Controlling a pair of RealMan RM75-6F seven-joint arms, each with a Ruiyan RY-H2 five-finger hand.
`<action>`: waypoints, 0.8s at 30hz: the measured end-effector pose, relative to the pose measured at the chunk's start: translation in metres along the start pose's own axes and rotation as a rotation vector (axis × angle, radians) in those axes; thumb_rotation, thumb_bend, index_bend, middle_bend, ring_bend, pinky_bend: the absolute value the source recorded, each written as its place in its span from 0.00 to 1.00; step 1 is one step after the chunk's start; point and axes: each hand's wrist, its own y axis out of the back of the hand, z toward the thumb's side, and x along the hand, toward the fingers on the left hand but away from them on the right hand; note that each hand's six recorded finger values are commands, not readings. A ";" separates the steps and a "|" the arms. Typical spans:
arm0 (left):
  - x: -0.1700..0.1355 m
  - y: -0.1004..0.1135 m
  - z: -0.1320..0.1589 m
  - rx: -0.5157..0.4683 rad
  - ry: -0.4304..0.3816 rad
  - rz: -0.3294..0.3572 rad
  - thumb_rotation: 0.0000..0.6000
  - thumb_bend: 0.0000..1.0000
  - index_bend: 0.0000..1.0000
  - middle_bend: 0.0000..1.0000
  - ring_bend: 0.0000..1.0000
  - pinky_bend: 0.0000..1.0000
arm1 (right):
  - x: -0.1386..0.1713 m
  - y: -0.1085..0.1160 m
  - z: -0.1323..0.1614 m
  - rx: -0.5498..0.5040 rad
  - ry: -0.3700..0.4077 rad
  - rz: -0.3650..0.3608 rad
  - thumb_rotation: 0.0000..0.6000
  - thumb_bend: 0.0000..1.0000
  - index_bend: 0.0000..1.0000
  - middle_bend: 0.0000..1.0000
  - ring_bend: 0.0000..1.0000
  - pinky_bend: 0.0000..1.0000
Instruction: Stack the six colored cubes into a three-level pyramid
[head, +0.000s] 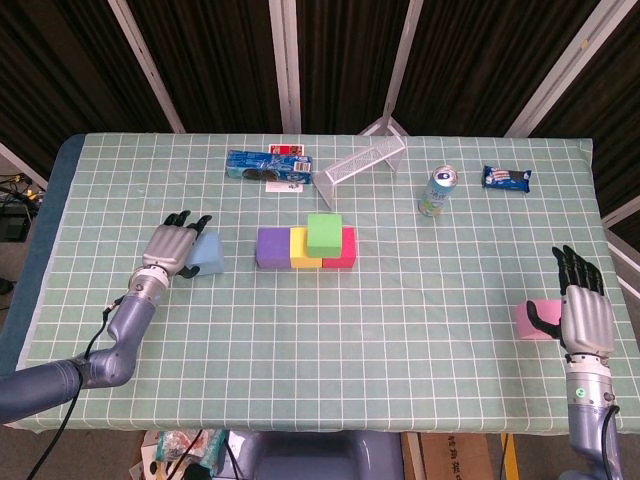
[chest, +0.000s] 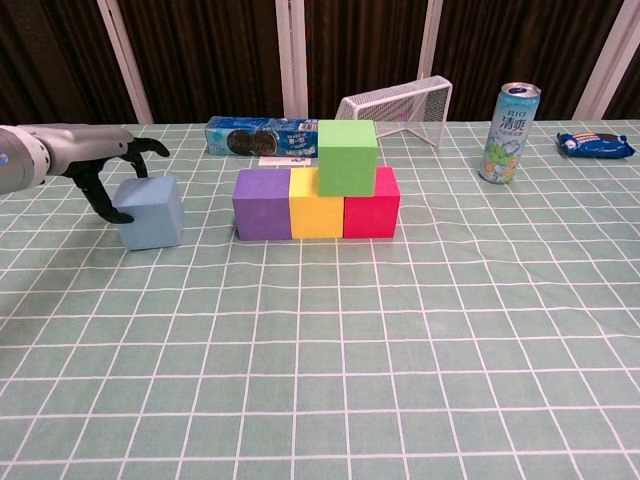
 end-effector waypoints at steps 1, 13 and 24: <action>0.000 0.000 0.000 0.000 0.000 0.000 1.00 0.42 0.02 0.31 0.01 0.10 | 0.000 0.000 0.000 0.000 0.000 0.001 1.00 0.38 0.00 0.00 0.00 0.00; -0.010 0.017 0.001 -0.022 -0.015 0.040 1.00 0.42 0.03 0.31 0.01 0.10 | 0.000 -0.001 0.000 -0.005 -0.004 0.009 1.00 0.38 0.00 0.00 0.00 0.00; -0.042 0.080 0.003 -0.015 -0.073 0.152 1.00 0.42 0.02 0.30 0.01 0.10 | -0.001 -0.003 0.001 -0.016 -0.005 0.017 1.00 0.38 0.00 0.00 0.00 0.00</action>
